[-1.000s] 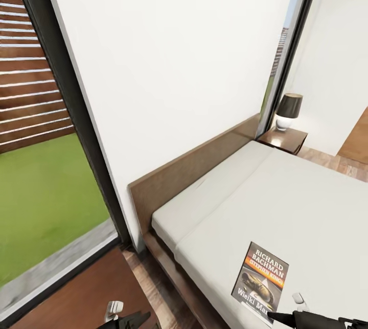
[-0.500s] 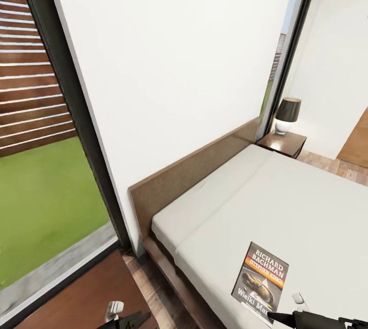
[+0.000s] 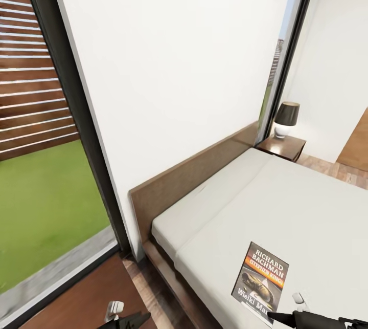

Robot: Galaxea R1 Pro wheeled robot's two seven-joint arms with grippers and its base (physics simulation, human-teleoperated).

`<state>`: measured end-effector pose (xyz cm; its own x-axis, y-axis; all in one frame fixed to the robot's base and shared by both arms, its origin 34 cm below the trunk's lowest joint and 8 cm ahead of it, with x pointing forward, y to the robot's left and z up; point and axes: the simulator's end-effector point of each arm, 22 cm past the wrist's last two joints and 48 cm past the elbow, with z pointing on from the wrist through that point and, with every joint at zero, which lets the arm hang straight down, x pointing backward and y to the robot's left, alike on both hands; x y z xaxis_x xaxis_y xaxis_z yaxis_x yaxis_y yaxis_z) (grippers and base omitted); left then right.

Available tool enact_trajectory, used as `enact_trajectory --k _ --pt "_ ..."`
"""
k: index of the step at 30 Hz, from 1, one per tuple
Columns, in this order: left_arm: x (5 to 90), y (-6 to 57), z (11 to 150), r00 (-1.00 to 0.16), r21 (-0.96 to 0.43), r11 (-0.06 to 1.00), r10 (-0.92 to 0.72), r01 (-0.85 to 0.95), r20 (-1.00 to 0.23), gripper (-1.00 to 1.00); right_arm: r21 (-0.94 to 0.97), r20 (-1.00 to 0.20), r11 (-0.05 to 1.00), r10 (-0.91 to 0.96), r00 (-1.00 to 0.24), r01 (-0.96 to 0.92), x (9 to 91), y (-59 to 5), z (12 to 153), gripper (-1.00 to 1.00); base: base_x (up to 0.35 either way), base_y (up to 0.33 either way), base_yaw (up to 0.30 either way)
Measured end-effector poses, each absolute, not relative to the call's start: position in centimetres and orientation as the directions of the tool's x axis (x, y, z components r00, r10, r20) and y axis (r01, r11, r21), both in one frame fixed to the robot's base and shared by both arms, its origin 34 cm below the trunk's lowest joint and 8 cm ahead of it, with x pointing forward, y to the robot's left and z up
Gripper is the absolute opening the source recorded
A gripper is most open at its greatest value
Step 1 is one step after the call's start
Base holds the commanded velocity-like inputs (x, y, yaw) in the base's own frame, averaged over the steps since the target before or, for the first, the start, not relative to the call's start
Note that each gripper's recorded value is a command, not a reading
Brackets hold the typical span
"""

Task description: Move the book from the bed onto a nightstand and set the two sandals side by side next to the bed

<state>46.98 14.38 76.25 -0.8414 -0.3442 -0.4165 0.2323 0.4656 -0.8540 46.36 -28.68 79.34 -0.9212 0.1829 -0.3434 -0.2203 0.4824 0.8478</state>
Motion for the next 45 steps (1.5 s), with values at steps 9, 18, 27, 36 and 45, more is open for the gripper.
enact_trajectory --k 9,18,27,36,45 --pt "47.3 14.4 76.8 -0.835 -0.85 0.466 -0.344 0.245 -0.429 1.0 0.844 -0.357 0.482 0.182 -0.916 -0.233 46.6 -28.7 79.8 -1.0 0.0 0.0 0.0" --pt "47.5 14.4 77.3 -0.829 -0.847 0.465 -0.343 0.258 -0.441 1.0 0.841 -0.371 0.481 0.182 -0.911 -0.246 46.8 -28.7 80.4 -1.0 0.0 0.0 0.0" --pt "47.8 14.4 77.8 -0.823 -0.843 0.465 -0.343 0.27 -0.453 1.0 0.837 -0.384 0.482 0.183 -0.905 -0.258 47.1 -28.7 80.8 -1.0 0.0 0.0 0.0" --pt "48.0 14.3 78.1 -0.818 -0.84 0.465 -0.343 0.278 -0.461 1.0 0.834 -0.393 0.483 0.182 -0.901 -0.266 47.2 -28.7 81.2 -1.0 0.0 0.0 0.0" --pt "48.0 14.4 78.1 -0.818 -0.84 0.465 -0.343 0.279 -0.461 1.0 0.835 -0.394 0.481 0.182 -0.901 -0.267 47.2 -28.6 81.2 -1.0 0.0 0.0 0.048"
